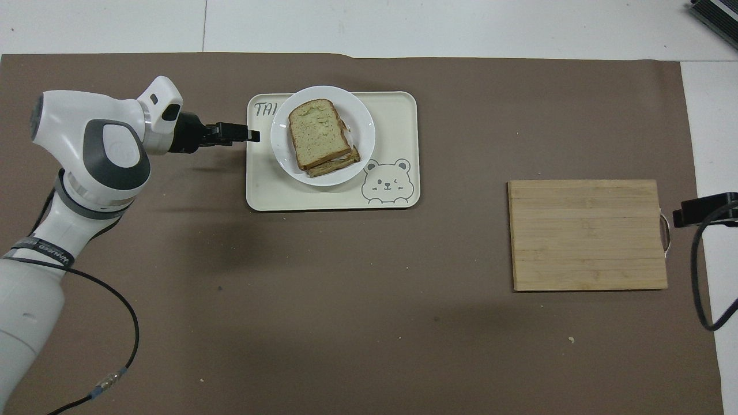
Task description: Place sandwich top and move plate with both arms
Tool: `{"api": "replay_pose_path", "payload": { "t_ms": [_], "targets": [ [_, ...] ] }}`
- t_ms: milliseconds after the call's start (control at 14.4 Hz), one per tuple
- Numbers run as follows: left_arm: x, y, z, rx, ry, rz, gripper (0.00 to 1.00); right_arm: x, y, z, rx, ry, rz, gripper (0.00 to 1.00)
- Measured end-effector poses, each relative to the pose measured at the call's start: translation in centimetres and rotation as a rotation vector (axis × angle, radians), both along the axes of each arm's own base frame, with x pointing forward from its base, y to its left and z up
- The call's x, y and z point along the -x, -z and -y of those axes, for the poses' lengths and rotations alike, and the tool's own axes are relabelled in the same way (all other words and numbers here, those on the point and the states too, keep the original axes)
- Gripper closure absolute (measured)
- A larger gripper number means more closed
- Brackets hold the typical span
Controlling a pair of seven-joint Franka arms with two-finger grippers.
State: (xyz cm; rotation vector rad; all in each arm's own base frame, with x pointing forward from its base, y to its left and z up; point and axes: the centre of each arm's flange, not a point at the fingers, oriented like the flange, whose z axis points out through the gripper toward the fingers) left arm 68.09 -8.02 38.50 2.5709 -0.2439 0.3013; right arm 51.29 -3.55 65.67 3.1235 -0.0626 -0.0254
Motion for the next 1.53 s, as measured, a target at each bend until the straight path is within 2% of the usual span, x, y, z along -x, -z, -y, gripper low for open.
{"api": "replay_pose_path", "payload": {
  "t_ms": [139, 347, 486, 625, 764, 972, 1181, 1319, 1528],
  "targets": [
    [1.2, -4.7, -2.8, -0.131, 0.064, 0.020, 0.00, 0.0, 0.0, 0.0, 0.000, 0.000, 0.000, 0.00],
    [3.3, -12.8, -6.0, -0.352, 0.136, 0.076, 0.00, 0.0, 0.0, 0.0, 0.000, 0.000, 0.000, 0.00],
    [5.5, -18.2, -7.5, -0.444, 0.170, 0.064, 0.00, 0.0, 0.0, 0.0, 0.000, 0.000, 0.000, 0.00],
    [7.6, -21.6, -9.0, -0.465, 0.178, 0.005, 0.00, 0.0, 0.0, 0.0, 0.000, 0.000, 0.001, 0.00],
    [9.4, -24.0, -10.1, -0.466, 0.175, -0.032, 0.00, 0.0, 0.0, 0.0, 0.000, 0.000, 0.001, 0.00],
    [12.5, -27.3, -10.1, -0.457, 0.082, -0.105, 0.00, 0.0, 0.0, 0.0, 0.000, 0.000, 0.001, 0.00],
    [15.2, -29.9, -9.6, -0.460, 0.022, -0.132, 0.00, 0.0, 0.0, 0.0, 0.000, 0.000, 0.001, 0.00],
    [16.1, -30.3, -9.5, -0.481, 0.023, -0.159, 0.00, 0.0, 0.0, 0.0, 0.000, 0.000, 0.001, 0.00],
    [16.1, -30.0, -9.3, -0.494, 0.028, -0.171, 0.00, 0.0, 0.0, 0.0, 0.000, 0.000, 0.001, 0.00]
  ]
}}
